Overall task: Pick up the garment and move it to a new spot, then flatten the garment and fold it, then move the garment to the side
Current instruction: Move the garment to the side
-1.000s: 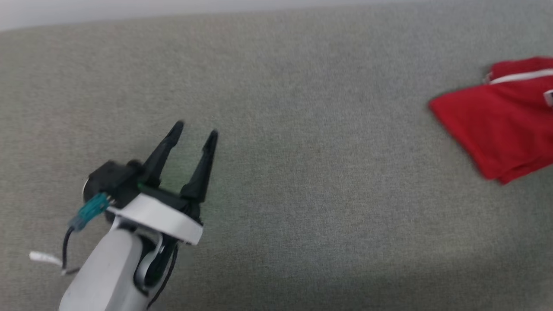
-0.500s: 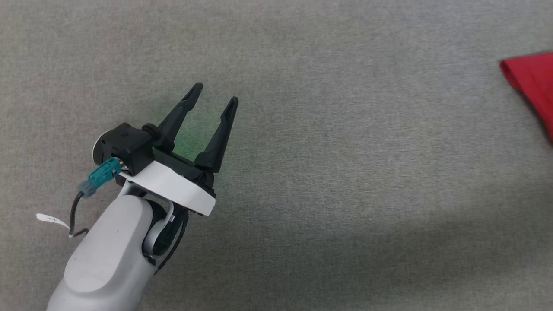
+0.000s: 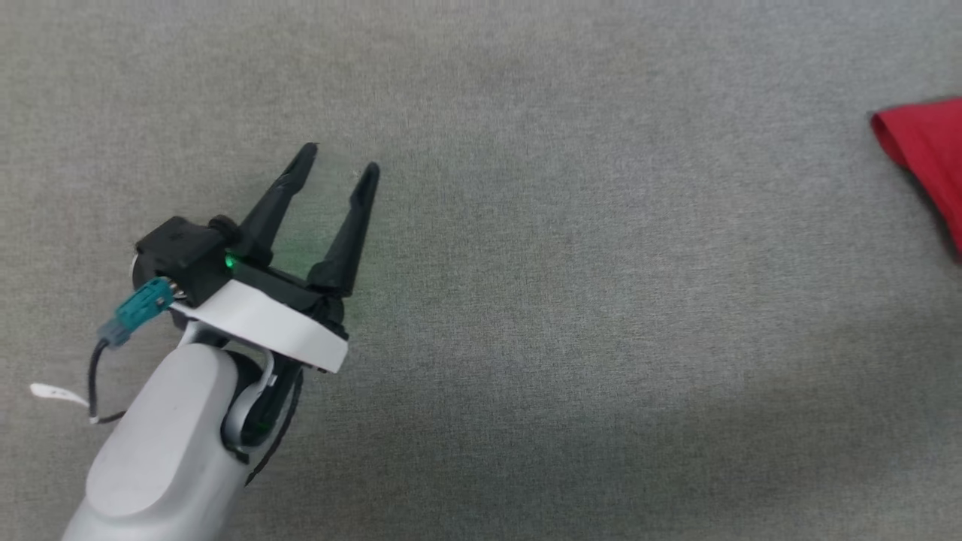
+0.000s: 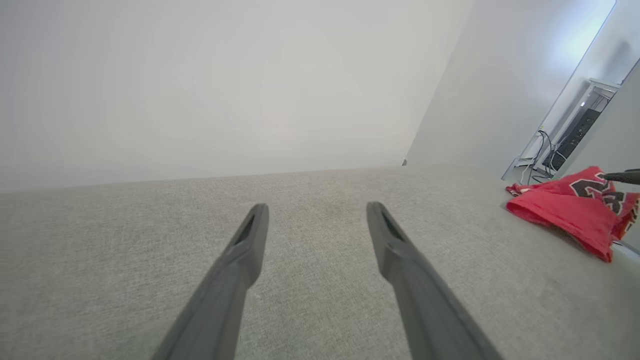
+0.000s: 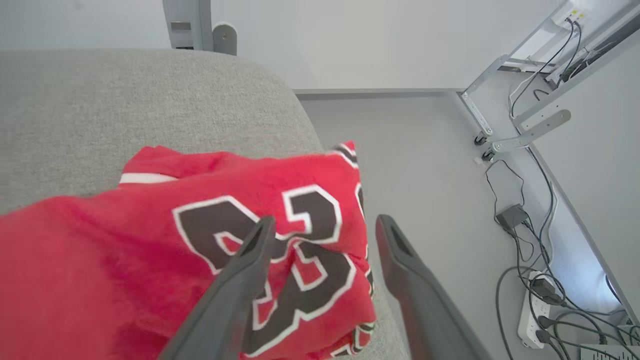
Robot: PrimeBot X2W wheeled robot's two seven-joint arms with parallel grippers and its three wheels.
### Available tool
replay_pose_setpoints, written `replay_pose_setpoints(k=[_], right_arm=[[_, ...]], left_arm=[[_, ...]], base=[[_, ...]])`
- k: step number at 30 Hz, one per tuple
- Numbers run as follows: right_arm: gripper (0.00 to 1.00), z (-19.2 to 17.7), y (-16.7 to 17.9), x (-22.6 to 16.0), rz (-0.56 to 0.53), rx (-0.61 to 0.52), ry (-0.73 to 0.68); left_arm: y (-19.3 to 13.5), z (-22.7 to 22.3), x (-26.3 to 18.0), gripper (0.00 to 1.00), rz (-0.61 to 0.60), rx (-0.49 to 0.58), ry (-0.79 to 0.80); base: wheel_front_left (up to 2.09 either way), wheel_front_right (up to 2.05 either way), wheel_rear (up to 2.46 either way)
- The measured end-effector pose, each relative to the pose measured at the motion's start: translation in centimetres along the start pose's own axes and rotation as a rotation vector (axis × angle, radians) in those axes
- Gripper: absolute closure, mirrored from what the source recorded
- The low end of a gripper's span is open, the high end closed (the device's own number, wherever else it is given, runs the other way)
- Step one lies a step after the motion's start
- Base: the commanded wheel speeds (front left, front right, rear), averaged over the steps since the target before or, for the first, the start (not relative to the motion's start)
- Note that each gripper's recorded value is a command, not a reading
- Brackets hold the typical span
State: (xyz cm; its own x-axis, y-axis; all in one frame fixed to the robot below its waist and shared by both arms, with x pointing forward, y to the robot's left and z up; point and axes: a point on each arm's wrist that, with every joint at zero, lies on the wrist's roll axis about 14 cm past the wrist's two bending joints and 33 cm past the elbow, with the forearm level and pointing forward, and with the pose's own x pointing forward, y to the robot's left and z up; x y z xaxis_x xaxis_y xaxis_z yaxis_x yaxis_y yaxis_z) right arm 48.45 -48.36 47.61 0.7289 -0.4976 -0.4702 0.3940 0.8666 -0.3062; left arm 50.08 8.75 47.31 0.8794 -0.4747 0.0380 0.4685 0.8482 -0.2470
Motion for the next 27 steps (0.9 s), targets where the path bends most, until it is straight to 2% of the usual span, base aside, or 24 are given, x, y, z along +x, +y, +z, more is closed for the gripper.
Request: replay_pose_setpoints(k=[4,12,27], right_arm=[[0.0,1.3,-0.4,-0.9,0.0,0.034,-0.074],[0.0,2.6,2.6,-2.6,0.083,0.075,-0.178],[0.0,5.8,12.4,-9.8,0.408,0.107,-0.479]], left_arm=[[0.7,1.0,-1.1,0.0,0.035,0.006,-0.02],[1.6,2.7,-3.6,0.0,0.11,-0.002,-0.06],[3.0,7.2,-9.9,0.0,0.25,0.062,-0.17]], base=[[0.0,0.0,0.0],[0.0,0.0,0.0],[0.0,0.0,0.0]])
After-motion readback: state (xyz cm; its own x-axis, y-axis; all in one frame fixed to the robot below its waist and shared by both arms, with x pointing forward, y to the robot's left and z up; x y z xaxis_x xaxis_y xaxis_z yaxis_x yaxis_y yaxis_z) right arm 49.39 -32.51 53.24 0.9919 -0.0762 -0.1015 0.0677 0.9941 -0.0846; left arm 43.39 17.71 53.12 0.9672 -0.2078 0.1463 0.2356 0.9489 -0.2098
